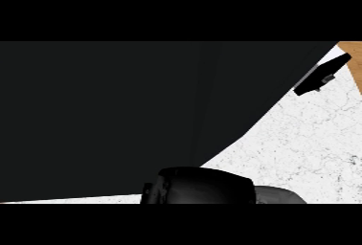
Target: Pick up the bottled water, place it into the cabinet and close the cabinet
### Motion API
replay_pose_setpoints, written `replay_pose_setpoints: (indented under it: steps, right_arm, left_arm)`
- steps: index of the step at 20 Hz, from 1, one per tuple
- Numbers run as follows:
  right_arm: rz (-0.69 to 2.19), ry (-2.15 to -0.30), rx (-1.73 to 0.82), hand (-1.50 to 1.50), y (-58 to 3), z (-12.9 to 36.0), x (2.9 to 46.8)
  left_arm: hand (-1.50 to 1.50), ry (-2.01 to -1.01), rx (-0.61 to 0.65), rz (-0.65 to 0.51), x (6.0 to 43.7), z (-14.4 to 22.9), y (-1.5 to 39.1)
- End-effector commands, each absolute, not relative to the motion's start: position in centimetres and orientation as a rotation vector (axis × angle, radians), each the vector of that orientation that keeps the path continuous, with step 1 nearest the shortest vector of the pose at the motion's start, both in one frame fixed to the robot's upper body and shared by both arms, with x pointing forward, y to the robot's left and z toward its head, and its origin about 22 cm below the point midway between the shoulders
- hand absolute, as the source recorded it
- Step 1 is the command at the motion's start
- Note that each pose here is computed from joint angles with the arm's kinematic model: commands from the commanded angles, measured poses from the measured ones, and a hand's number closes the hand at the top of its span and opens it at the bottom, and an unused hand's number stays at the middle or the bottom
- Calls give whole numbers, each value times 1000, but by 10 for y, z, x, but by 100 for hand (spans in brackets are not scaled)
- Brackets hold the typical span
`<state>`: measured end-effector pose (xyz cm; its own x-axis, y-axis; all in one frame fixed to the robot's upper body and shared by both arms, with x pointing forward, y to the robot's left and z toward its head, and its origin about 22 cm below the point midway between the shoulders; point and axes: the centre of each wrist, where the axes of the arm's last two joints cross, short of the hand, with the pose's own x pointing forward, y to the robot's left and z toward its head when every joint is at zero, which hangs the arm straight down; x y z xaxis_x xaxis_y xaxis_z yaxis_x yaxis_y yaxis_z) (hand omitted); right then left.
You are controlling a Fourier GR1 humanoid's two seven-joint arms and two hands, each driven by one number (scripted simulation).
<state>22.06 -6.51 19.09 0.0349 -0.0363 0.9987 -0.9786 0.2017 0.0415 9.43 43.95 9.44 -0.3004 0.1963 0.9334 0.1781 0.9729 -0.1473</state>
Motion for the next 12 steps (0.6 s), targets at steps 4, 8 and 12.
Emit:
replay_pose_setpoints:
  steps: [4, 8, 12]
  right_arm:
    - [815, -1171, 1127, 150, -27, 208, 285]
    - [764, -1142, 1129, 150, -30, 193, 311]
    - [710, -1159, 1087, 150, -51, 182, 341]
  left_arm:
    - [-150, -1886, -256, 35, 78, 94, 458]
    - [-150, -1894, -225, 64, 61, 97, 457]
    - [-150, -1886, -206, 80, 49, 94, 470]
